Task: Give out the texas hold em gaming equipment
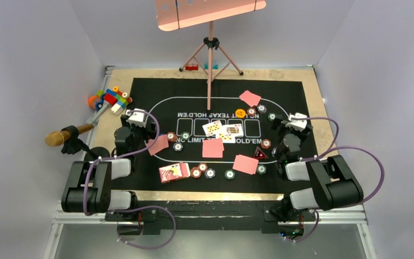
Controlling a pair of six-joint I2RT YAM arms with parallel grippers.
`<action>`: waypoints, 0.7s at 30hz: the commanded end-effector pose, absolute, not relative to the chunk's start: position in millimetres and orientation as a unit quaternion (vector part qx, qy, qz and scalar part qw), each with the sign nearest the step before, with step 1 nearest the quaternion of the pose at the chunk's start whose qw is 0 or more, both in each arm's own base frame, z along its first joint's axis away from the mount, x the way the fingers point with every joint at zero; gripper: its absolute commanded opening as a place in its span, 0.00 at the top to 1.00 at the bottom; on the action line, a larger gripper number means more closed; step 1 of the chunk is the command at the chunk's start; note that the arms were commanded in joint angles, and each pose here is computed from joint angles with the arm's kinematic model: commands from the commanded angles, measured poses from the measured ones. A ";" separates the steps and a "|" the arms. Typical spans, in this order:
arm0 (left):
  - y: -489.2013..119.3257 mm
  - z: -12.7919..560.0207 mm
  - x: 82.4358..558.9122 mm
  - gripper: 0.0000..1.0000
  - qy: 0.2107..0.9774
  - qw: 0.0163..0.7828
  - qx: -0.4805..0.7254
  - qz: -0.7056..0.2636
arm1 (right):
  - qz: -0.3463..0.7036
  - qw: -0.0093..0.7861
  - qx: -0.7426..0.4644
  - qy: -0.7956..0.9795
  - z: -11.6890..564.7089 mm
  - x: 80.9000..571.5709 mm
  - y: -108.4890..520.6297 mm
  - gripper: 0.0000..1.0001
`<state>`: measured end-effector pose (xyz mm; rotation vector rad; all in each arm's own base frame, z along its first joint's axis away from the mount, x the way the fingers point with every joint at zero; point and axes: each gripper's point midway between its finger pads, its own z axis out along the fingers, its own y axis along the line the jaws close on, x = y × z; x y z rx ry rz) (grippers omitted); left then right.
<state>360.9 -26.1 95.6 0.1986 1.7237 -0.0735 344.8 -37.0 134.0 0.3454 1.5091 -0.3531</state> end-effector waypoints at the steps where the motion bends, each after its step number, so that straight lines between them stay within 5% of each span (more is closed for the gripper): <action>1: -24.8 121.0 376.7 0.00 0.737 0.670 0.089 -0.029 | -0.128 0.757 0.116 0.630 166.0 360.4 -30.5 0.02; 21: -20.4 120.3 376.8 0.00 0.737 0.671 0.080 -0.020 | -0.108 0.728 0.137 0.663 157.6 375.1 -36.1 0.02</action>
